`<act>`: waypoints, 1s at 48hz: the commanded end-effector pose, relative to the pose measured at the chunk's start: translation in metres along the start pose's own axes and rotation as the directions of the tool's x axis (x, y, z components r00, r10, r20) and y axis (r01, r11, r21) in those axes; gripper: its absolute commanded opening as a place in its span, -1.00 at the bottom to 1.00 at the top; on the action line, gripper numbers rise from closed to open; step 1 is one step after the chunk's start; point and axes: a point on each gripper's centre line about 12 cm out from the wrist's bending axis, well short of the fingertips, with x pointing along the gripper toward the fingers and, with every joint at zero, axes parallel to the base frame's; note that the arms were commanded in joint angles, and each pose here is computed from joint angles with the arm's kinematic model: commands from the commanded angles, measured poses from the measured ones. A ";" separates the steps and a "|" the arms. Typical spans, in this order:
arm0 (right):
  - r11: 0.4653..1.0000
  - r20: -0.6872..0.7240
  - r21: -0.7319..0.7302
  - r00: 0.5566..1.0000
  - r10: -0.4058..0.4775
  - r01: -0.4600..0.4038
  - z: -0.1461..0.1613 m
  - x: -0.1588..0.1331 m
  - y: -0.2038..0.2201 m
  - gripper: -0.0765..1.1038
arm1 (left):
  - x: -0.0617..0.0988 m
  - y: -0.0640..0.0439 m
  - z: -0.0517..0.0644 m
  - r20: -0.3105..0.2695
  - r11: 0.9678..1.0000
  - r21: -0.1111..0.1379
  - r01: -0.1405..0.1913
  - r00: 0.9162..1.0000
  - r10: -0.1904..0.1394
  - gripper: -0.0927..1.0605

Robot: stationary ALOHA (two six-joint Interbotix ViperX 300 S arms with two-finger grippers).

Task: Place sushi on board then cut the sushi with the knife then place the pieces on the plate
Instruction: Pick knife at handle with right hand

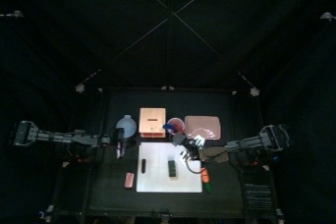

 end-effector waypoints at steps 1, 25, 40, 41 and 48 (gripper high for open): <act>0.998 0.082 -0.067 0.997 0.015 -0.010 0.031 -0.032 -0.020 0.57 | 0.001 0.000 0.004 0.011 1.000 -0.001 -0.002 1.000 0.002 -0.84; 0.862 -0.131 -0.501 0.978 -0.163 0.076 0.087 0.018 -0.003 0.57 | -0.002 0.001 -0.008 -0.018 1.000 -0.025 -0.007 1.000 0.007 -0.84; 0.832 -0.173 -0.542 0.952 -0.251 0.120 0.098 0.050 -0.006 0.57 | -0.002 0.001 -0.008 -0.019 1.000 -0.029 -0.008 1.000 0.008 -0.84; 0.831 -0.181 -0.542 0.949 -0.257 0.122 0.098 0.053 -0.008 0.57 | -0.002 0.001 -0.008 -0.019 1.000 -0.028 -0.008 1.000 0.007 -0.84; 0.832 -0.222 -0.540 0.932 -0.288 0.129 0.094 0.068 -0.021 0.57 | -0.002 0.002 -0.009 -0.021 1.000 -0.026 -0.012 1.000 0.011 -0.84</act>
